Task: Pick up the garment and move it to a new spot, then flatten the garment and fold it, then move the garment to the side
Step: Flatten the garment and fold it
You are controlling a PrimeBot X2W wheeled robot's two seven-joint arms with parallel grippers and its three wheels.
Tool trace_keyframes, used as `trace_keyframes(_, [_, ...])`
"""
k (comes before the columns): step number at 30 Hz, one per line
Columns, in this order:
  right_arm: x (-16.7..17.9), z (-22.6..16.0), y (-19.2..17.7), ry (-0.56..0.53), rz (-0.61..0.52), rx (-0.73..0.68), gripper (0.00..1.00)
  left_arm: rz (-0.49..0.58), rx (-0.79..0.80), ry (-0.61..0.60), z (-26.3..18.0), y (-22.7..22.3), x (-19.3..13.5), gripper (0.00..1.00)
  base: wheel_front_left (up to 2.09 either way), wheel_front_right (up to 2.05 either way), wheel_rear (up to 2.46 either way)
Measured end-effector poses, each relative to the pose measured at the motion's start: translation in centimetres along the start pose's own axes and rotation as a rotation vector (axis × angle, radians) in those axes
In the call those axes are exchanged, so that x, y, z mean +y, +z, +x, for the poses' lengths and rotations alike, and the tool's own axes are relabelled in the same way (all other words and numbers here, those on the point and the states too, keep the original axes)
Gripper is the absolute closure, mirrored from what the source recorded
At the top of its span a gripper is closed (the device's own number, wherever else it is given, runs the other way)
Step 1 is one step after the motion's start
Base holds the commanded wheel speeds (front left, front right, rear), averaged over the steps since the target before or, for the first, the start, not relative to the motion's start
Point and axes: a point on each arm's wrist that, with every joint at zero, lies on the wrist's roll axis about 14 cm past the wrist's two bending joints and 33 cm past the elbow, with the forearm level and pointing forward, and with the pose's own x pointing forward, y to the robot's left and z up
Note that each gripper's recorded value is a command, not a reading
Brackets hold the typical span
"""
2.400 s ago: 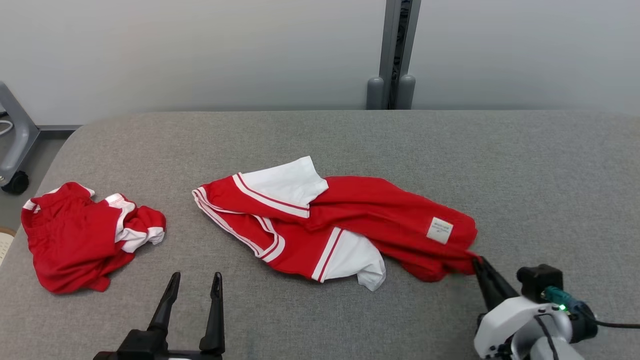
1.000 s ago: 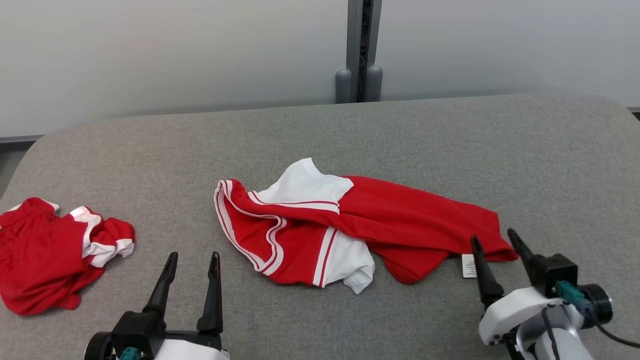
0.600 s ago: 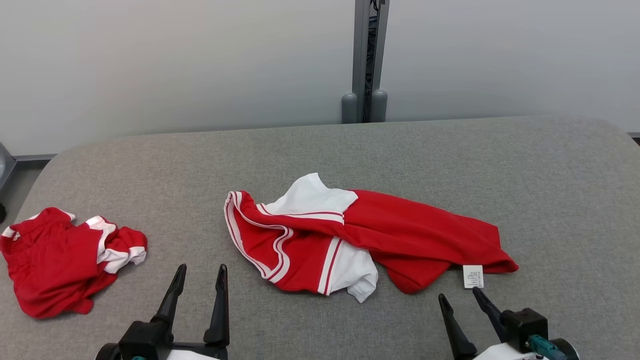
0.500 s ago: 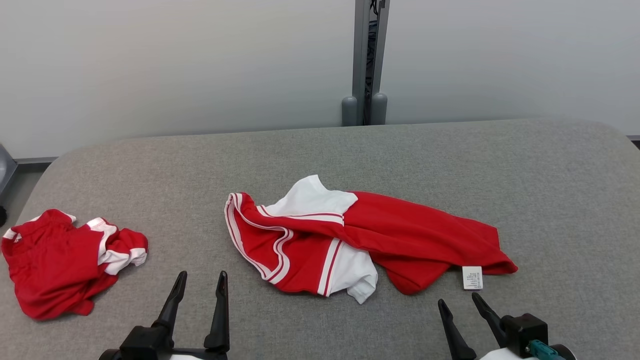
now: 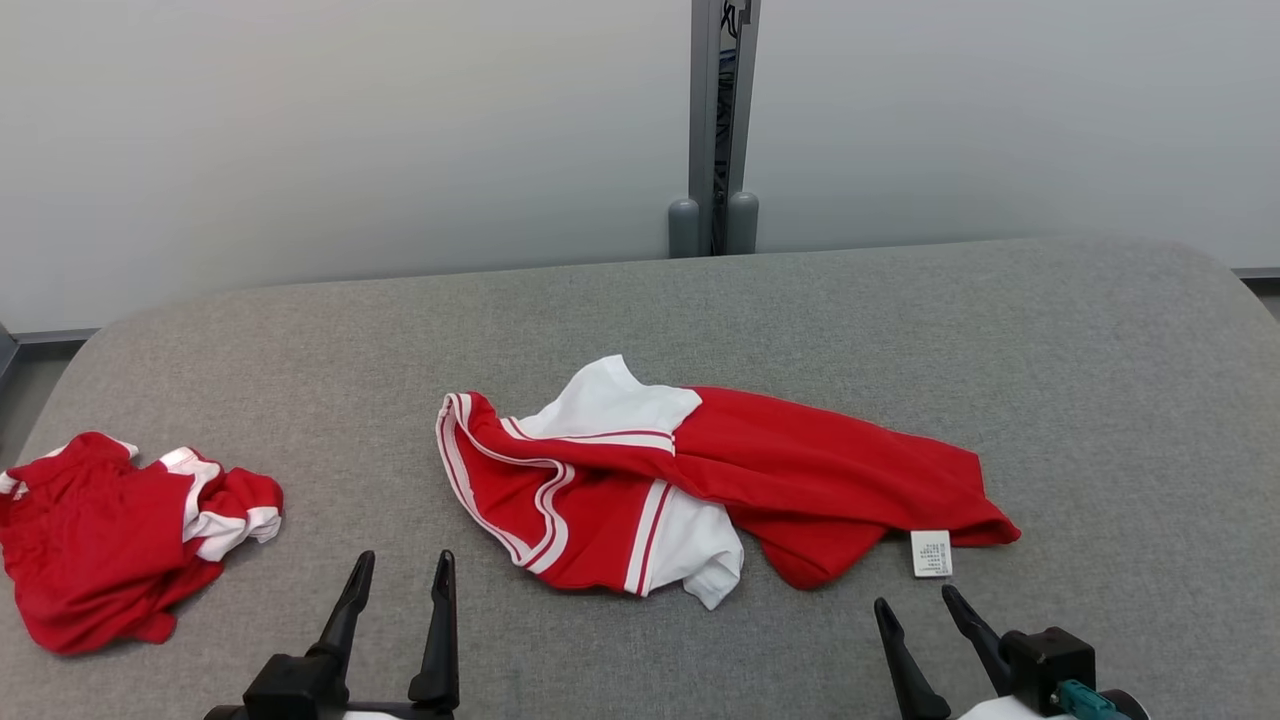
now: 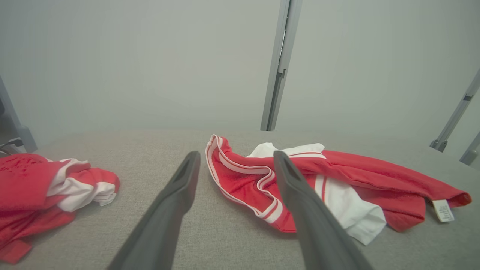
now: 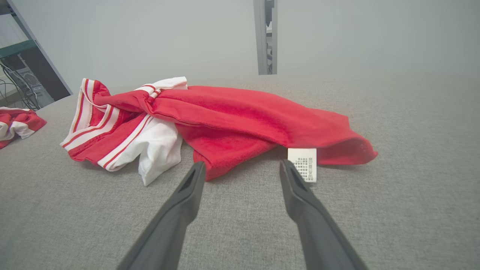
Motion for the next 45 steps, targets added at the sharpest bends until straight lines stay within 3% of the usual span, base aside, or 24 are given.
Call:
trace_keyframes(9, [-0.7,-0.2,-0.5,-0.017,0.004,0.016,0.00,0.028,-0.028,-0.071,3.4,1.0,-1.5,0.00,0.00,0.00,0.00])
trace_keyframes(19, [-2.0,1.4,-0.5,-0.038,0.006,0.025,0.00,0.079,-0.024,-0.267,11.1,1.3,-6.3,0.00,0.00,0.00,0.00])
trace_keyframes(32, [-5.1,4.3,-2.5,-0.099,0.022,0.091,0.00,0.230,0.377,-0.348,21.6,-6.7,-8.1,0.00,0.00,0.00,0.00])
trace_keyframes(40, [-6.5,4.9,-4.5,-0.135,0.036,0.144,0.00,0.274,0.618,-0.373,23.2,-12.0,-8.1,0.00,0.00,0.00,0.00])
trace_keyframes(45, [-6.7,5.3,-4.7,-0.137,0.034,0.146,0.00,0.303,0.682,-0.382,23.5,-13.5,-8.0,0.00,0.00,0.00,0.00])
